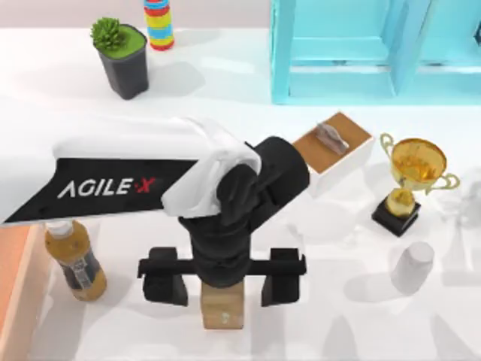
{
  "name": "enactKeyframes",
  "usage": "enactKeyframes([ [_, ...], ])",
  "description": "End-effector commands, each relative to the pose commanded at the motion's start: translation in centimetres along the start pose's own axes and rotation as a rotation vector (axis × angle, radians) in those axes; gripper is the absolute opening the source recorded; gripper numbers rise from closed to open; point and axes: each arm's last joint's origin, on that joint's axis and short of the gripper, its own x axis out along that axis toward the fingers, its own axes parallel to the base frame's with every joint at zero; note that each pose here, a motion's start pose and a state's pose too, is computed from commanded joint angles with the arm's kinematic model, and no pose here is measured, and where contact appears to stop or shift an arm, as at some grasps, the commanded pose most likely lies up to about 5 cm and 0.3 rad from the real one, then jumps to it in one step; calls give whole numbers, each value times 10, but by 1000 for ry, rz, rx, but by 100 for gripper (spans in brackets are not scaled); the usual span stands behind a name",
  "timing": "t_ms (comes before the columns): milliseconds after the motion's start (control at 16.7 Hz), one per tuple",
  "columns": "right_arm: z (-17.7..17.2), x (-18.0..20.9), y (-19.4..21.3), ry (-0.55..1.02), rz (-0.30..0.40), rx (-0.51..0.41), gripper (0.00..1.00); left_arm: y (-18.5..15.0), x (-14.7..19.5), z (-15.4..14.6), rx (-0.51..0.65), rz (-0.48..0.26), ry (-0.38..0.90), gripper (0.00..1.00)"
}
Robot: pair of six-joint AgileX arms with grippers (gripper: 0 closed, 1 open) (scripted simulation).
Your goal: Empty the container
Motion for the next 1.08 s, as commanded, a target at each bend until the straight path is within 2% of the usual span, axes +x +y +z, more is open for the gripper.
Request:
enactKeyframes([
  [300,0,0,0,0,0,0,100,0,-4,1,-6,-1,0,100],
  [780,0,0,0,0,0,0,100,0,-76,1,-2,2,1,100],
  [1080,0,0,0,0,0,0,100,0,-78,1,-3,2,2,100],
])
